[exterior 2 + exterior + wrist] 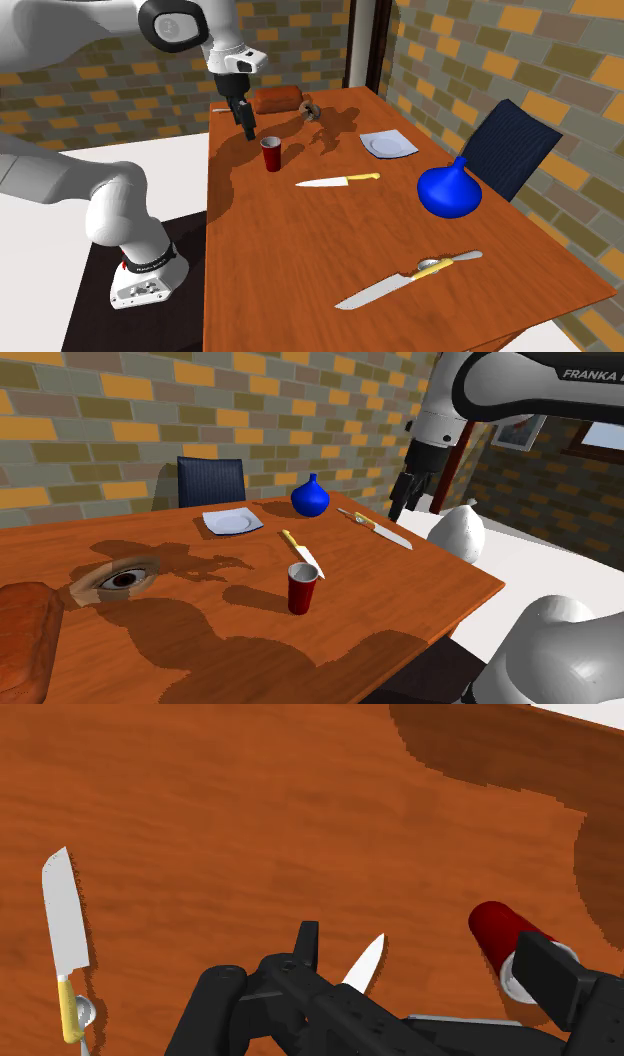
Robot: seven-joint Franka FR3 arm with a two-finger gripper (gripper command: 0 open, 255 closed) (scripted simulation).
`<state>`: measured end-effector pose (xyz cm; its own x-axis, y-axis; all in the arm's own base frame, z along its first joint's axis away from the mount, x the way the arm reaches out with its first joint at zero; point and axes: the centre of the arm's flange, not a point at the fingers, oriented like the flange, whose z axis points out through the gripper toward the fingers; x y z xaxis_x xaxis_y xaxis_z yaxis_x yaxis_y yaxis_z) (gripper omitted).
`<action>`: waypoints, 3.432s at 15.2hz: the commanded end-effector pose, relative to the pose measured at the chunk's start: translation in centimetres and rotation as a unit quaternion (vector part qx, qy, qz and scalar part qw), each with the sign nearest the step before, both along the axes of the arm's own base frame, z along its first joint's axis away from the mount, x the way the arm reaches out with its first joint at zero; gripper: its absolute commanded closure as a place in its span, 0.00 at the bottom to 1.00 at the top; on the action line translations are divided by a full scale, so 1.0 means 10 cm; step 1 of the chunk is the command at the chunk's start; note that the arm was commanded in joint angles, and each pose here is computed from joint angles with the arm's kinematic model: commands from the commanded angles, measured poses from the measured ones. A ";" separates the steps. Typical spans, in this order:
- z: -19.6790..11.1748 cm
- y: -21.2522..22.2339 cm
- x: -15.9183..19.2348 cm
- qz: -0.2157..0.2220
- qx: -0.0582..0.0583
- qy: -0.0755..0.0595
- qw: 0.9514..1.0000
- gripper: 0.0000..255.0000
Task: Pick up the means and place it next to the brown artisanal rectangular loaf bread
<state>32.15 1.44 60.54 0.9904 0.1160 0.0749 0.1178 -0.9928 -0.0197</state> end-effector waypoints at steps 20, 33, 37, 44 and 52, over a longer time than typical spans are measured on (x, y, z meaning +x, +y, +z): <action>-1.39 0.02 2.10 0.046 0.000 0.004 0.999 0.00; -2.31 0.13 3.39 0.074 -0.001 0.006 0.997 0.00; -2.52 0.14 3.40 0.074 -0.001 0.006 0.997 0.00; -2.65 0.14 3.41 0.074 -0.001 0.006 0.997 0.00; -2.65 0.14 3.41 0.074 -0.001 0.006 0.997 1.00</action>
